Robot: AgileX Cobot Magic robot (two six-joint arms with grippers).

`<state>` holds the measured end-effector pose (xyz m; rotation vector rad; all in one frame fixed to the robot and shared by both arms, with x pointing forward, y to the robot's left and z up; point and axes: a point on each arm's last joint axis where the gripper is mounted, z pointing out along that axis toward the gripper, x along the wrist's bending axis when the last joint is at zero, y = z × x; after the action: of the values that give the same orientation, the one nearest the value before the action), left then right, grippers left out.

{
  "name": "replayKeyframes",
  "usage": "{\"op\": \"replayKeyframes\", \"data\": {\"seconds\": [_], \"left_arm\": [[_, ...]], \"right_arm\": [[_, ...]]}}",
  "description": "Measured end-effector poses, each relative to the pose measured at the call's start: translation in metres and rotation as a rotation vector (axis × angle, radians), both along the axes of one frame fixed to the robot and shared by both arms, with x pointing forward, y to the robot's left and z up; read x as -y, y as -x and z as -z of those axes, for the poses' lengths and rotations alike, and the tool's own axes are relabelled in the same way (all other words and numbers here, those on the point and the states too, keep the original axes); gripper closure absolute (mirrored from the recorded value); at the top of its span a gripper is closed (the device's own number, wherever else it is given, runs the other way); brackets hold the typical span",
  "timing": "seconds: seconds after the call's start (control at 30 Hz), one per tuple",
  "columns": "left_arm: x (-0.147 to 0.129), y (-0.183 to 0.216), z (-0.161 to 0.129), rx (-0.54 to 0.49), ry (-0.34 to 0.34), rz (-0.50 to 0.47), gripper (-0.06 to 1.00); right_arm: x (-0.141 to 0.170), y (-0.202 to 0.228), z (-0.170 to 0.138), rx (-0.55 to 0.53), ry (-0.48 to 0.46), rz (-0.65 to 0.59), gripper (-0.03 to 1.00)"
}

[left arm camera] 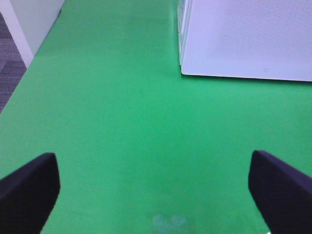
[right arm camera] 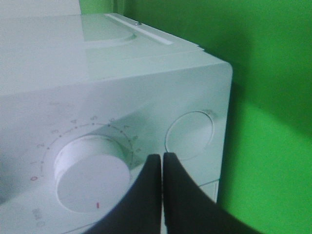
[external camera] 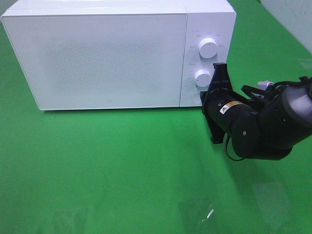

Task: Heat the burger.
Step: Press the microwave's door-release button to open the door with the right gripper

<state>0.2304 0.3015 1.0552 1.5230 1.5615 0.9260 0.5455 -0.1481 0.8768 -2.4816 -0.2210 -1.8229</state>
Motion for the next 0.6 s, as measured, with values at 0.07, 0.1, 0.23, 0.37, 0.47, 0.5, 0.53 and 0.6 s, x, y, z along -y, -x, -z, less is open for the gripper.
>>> {"op": "replayKeyframes", "data": {"seconds": [0.07, 0.1, 0.23, 0.37, 0.47, 0.5, 0.53, 0.6], "left_arm": [[0.000, 0.000, 0.000, 0.000, 0.000, 0.000, -0.05], [0.000, 0.000, 0.000, 0.000, 0.000, 0.000, -0.05], [0.000, 0.000, 0.000, 0.000, 0.000, 0.000, -0.05], [0.000, 0.000, 0.000, 0.000, 0.000, 0.000, -0.05], [0.000, 0.000, 0.000, 0.000, 0.000, 0.000, -0.05], [0.000, 0.000, 0.000, 0.000, 0.000, 0.000, -0.05], [0.000, 0.000, 0.000, 0.000, 0.000, 0.000, -0.05], [0.000, 0.000, 0.000, 0.000, 0.000, 0.000, -0.05]], "right_arm": [[-0.001, -0.004, 0.002, 0.003, 0.004, -0.001, 0.97], [-0.001, -0.004, 0.002, 0.003, 0.004, -0.001, 0.97], [-0.003, -0.007, 0.008, -0.007, 0.009, -0.006, 0.97], [-0.003, -0.009, 0.008, -0.009, 0.006, -0.003, 0.97], [-0.004, -0.011, 0.009, -0.006, 0.003, -0.002, 0.97], [-0.006, -0.014, 0.010, -0.003, 0.000, -0.003, 0.97], [-0.006, -0.014, 0.010, -0.003, 0.000, -0.003, 0.97], [-0.008, -0.018, 0.014, -0.005, 0.002, -0.003, 0.97]]}}
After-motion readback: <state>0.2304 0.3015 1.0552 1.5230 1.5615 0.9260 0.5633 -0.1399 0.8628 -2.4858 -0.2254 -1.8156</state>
